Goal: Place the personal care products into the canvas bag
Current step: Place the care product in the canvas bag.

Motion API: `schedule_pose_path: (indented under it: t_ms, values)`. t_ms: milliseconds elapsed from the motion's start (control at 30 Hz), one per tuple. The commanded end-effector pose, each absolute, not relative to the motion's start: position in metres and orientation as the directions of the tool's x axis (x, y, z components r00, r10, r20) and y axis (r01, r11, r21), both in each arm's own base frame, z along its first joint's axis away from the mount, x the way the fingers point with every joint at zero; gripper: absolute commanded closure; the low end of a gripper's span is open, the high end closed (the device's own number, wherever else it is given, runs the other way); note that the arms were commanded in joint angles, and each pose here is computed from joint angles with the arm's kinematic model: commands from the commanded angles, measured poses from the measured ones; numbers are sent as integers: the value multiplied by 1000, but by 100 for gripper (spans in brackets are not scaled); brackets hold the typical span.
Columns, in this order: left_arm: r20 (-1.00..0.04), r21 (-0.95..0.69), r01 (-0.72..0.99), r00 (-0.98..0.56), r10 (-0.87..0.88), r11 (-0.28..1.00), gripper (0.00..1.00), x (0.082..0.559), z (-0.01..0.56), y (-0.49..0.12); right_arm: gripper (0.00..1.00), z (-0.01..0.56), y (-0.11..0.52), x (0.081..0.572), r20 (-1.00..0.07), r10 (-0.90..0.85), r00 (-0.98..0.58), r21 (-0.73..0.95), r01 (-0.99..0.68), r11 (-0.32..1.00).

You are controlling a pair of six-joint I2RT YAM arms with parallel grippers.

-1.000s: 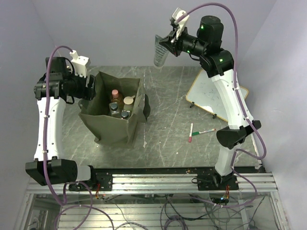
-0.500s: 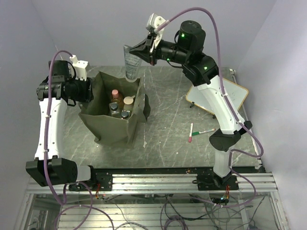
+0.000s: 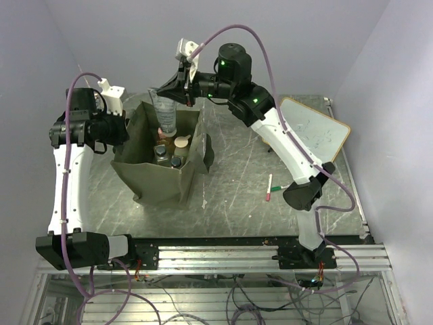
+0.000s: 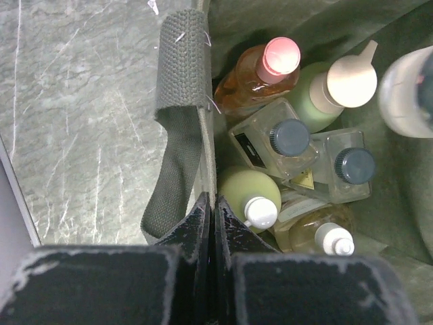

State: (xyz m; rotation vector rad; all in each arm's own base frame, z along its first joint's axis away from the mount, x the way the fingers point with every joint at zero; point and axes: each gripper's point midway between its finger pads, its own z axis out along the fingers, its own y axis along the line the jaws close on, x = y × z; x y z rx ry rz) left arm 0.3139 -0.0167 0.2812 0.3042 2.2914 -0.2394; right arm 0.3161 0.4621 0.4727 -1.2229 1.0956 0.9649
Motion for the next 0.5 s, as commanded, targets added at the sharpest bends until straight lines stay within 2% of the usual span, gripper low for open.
schedule_pose_path:
  t_ms: [0, 467]
  values:
    - [-767, -79, 327, -623, 152, 942, 93, 312, 289, -21, 100, 495, 474, 315, -952, 100, 290, -282, -956, 86]
    - [-761, -87, 330, -631, 151, 940, 93, 312, 288, -22, 100, 470, 501, 333, -955, 130, 267, -261, -963, 65]
